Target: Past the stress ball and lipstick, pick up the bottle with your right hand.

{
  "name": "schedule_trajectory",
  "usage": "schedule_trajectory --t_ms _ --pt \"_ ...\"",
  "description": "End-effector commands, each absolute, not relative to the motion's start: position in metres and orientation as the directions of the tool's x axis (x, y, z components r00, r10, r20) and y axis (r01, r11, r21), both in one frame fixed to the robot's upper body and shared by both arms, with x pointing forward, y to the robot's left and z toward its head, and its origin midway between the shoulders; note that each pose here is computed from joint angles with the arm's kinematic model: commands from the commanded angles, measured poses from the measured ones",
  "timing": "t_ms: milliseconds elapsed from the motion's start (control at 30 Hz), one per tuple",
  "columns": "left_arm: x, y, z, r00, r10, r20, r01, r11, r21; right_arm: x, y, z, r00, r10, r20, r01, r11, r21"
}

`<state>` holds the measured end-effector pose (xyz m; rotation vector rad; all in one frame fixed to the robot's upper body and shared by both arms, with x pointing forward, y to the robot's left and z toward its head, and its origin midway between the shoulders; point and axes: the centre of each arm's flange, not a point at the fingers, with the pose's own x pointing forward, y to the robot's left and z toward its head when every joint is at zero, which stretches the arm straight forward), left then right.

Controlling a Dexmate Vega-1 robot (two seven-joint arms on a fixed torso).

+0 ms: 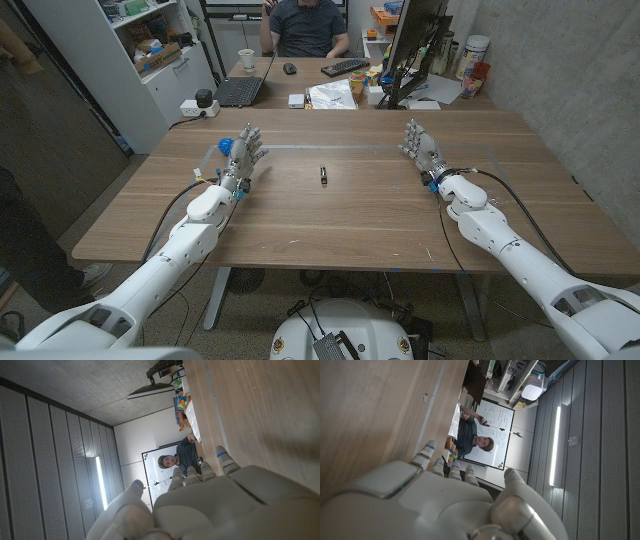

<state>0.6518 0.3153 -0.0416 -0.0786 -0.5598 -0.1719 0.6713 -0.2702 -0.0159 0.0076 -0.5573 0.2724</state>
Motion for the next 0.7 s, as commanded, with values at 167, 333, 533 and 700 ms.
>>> schedule_trajectory --t_ms 167,333,533,700 --pt "0.644 0.339 -0.059 0.854 -0.103 0.51 0.162 0.984 -0.072 0.673 -0.258 0.011 0.799 0.272 0.537 -0.21 0.962 -0.175" --pt "0.645 0.338 -0.06 0.854 -0.116 0.507 0.172 0.983 -0.066 0.666 -0.263 0.021 0.782 0.264 0.565 -0.184 0.963 -0.196" --pt "0.646 0.335 -0.058 0.852 -0.13 0.507 0.183 0.981 -0.057 0.654 -0.27 0.036 0.764 0.234 0.602 -0.102 0.964 -0.246" --pt "0.646 0.335 -0.058 0.849 -0.137 0.51 0.188 0.981 -0.05 0.641 -0.275 0.045 0.759 0.186 0.623 -0.024 0.965 -0.259"
